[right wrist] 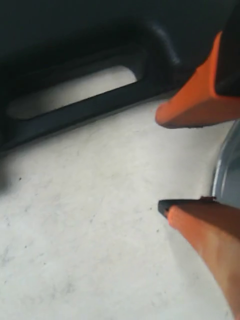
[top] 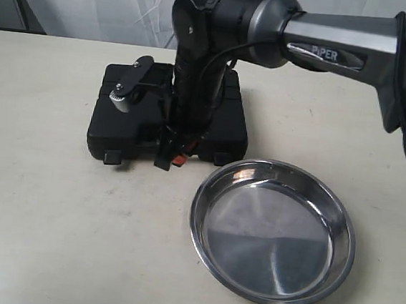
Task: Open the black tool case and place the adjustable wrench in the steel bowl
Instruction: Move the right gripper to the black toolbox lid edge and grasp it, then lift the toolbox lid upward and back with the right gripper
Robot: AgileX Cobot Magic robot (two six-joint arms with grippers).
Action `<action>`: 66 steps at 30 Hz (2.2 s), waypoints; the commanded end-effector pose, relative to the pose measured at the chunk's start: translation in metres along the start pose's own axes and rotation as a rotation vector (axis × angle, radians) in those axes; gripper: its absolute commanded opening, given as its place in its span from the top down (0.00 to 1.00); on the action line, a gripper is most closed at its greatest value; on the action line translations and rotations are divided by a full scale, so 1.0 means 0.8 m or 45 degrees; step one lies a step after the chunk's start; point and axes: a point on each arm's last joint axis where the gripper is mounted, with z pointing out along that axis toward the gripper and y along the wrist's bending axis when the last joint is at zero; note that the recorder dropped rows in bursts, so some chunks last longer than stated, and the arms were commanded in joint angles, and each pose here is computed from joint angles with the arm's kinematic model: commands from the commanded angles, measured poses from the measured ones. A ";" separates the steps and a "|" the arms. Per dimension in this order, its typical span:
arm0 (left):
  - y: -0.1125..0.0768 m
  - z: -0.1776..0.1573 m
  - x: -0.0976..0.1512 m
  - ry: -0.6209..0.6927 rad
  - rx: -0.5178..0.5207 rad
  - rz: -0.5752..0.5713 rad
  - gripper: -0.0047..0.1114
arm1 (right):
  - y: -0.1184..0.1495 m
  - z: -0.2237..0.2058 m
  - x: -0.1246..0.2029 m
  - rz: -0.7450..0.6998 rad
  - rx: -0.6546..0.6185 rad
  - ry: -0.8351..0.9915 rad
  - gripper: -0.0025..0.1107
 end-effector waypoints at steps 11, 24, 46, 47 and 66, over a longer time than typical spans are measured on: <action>0.000 0.000 -0.001 -0.007 0.005 -0.002 0.96 | -0.005 0.017 -0.019 -0.216 0.114 -0.123 0.58; 0.000 0.000 -0.001 -0.007 0.005 -0.002 0.96 | -0.012 0.063 -0.015 -0.243 0.122 -0.047 0.61; 0.000 0.000 -0.001 -0.005 0.005 -0.002 0.96 | -0.024 0.061 -0.016 -0.249 0.250 -0.053 0.70; 0.000 0.000 -0.001 -0.005 0.005 -0.002 0.96 | -0.024 0.061 -0.015 -0.248 0.246 -0.046 0.70; 0.000 0.000 -0.001 -0.005 0.005 -0.002 0.96 | -0.026 0.068 -0.013 -0.230 0.235 0.011 0.70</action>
